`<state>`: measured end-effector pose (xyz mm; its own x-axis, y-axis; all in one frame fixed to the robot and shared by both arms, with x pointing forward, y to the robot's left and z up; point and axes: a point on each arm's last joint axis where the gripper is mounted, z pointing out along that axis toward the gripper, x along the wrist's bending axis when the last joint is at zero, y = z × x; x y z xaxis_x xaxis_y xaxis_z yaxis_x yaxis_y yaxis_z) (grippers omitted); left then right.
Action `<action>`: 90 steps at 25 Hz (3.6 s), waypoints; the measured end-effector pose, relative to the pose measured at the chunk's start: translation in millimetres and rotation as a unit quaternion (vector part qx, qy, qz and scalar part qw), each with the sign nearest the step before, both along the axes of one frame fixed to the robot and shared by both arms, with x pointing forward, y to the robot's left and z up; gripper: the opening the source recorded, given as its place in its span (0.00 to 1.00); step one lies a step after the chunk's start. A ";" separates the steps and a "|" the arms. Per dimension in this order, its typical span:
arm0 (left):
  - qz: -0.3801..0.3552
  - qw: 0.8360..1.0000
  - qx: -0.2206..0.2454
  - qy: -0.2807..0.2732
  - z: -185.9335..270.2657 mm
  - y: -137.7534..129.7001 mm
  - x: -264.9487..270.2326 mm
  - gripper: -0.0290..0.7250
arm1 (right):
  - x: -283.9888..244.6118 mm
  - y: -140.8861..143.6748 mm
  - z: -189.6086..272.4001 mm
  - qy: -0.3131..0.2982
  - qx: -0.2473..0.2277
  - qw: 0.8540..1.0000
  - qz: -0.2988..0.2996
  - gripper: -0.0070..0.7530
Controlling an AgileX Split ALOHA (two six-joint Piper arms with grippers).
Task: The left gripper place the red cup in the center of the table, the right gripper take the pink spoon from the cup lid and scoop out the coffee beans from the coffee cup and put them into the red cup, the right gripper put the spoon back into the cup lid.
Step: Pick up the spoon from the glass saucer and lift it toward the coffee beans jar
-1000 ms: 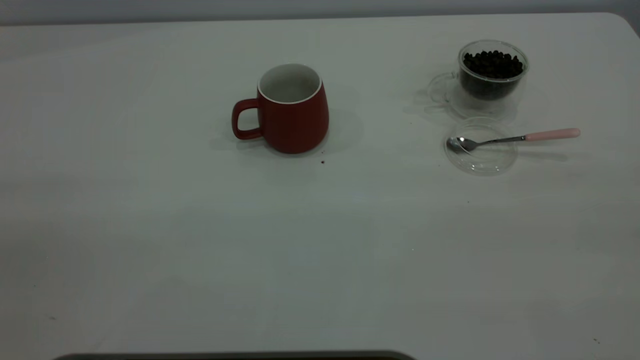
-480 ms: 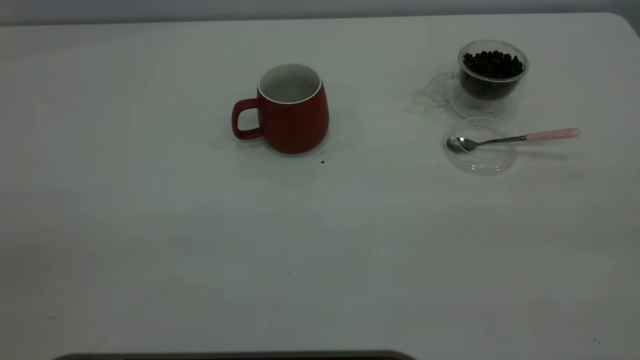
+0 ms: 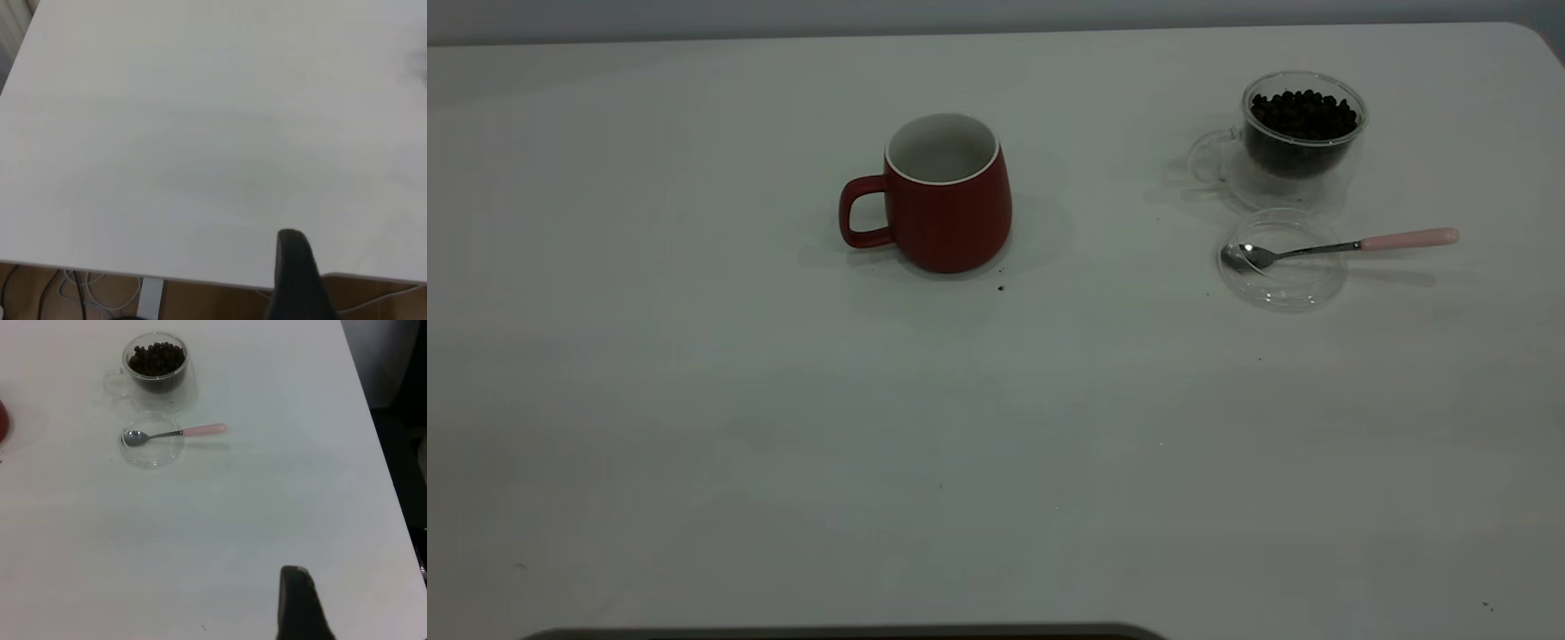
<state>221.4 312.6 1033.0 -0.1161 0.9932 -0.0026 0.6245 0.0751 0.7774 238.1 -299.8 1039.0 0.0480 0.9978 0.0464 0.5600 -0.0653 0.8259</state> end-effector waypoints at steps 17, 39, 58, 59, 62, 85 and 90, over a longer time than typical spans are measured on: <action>0.000 1.000 0.000 0.000 0.0 0.0 0.0 0.75 | 58.3 18.4 19.6 -0.021 0.115 0.992 0.047 0.72; 0.000 1.000 0.000 0.000 0.0 0.0 0.0 0.75 | 325.9 9.9 -85.4 0.286 0.095 0.947 0.109 0.78; 0.000 1.000 0.000 0.000 0.0 0.0 0.0 0.75 | 395.2 -103.0 -231.6 0.350 0.280 0.889 0.093 0.78; 0.000 1.000 0.000 0.000 0.0 0.0 0.0 0.75 | 394.7 -102.2 -236.1 0.355 0.289 0.883 0.100 0.78; 0.000 1.000 0.000 0.000 0.0 0.0 0.0 0.75 | 396.8 -102.1 -244.5 0.350 0.310 0.876 0.117 0.78; 0.000 1.000 0.000 -0.001 0.1 0.0 0.1 0.75 | 394.6 -95.6 -283.6 0.323 0.398 0.847 0.140 0.78; 0.000 1.000 0.000 -0.001 0.1 0.0 0.1 0.75 | 391.8 -92.5 -290.5 0.331 0.407 0.839 0.144 0.78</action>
